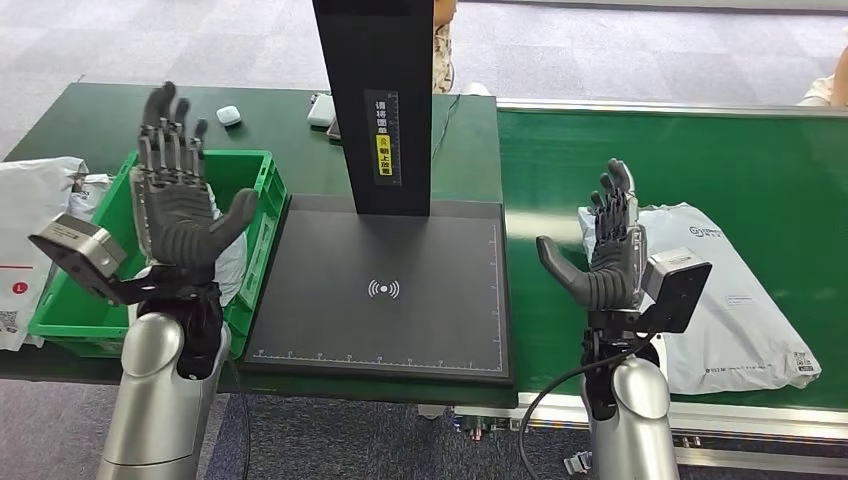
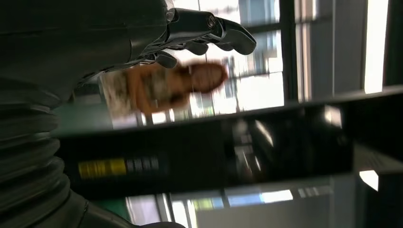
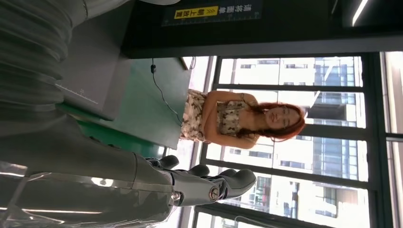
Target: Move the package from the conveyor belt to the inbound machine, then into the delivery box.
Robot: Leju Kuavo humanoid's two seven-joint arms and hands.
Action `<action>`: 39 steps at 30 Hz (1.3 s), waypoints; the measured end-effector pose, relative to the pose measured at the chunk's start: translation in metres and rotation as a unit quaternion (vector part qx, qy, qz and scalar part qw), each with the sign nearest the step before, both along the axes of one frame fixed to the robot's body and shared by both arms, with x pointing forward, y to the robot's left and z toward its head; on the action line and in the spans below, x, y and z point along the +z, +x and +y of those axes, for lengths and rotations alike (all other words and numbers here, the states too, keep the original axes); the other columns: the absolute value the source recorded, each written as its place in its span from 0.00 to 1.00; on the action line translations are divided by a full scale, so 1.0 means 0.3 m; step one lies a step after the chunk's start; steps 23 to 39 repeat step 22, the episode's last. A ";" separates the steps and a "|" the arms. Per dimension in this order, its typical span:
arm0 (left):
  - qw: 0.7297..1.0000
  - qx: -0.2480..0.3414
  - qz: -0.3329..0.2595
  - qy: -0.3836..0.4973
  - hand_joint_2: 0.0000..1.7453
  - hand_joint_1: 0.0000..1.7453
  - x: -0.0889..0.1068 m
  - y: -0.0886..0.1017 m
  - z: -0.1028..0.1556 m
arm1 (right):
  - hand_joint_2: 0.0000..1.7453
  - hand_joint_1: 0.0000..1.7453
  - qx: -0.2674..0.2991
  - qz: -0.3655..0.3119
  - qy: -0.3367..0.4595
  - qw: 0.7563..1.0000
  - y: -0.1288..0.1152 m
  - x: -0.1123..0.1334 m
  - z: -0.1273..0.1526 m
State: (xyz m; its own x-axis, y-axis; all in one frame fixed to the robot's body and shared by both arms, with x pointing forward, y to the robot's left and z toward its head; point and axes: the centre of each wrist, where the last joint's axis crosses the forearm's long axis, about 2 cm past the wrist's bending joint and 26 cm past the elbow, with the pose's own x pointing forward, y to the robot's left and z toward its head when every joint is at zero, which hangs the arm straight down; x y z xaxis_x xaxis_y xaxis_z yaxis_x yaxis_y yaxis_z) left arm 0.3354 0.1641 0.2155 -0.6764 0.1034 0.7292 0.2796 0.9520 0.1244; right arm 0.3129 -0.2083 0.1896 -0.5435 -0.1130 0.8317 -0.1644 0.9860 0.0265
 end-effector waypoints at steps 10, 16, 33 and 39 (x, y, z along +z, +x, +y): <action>0.967 -0.155 0.183 -0.085 1.00 0.00 -0.179 0.008 -0.099 | 1.00 0.00 0.019 0.061 -0.077 0.995 0.006 -0.064 0.052; 0.964 -0.110 0.228 -0.078 1.00 0.00 -0.295 -0.033 -0.088 | 1.00 0.00 -0.048 0.113 -0.151 0.981 -0.006 -0.152 0.063; 0.966 -0.056 0.250 -0.044 1.00 0.00 -0.357 -0.075 -0.045 | 1.00 0.00 -0.067 0.199 -0.221 0.952 -0.040 -0.221 0.055; 0.966 -0.056 0.250 -0.044 1.00 0.00 -0.357 -0.075 -0.045 | 1.00 0.00 -0.067 0.199 -0.221 0.952 -0.040 -0.221 0.055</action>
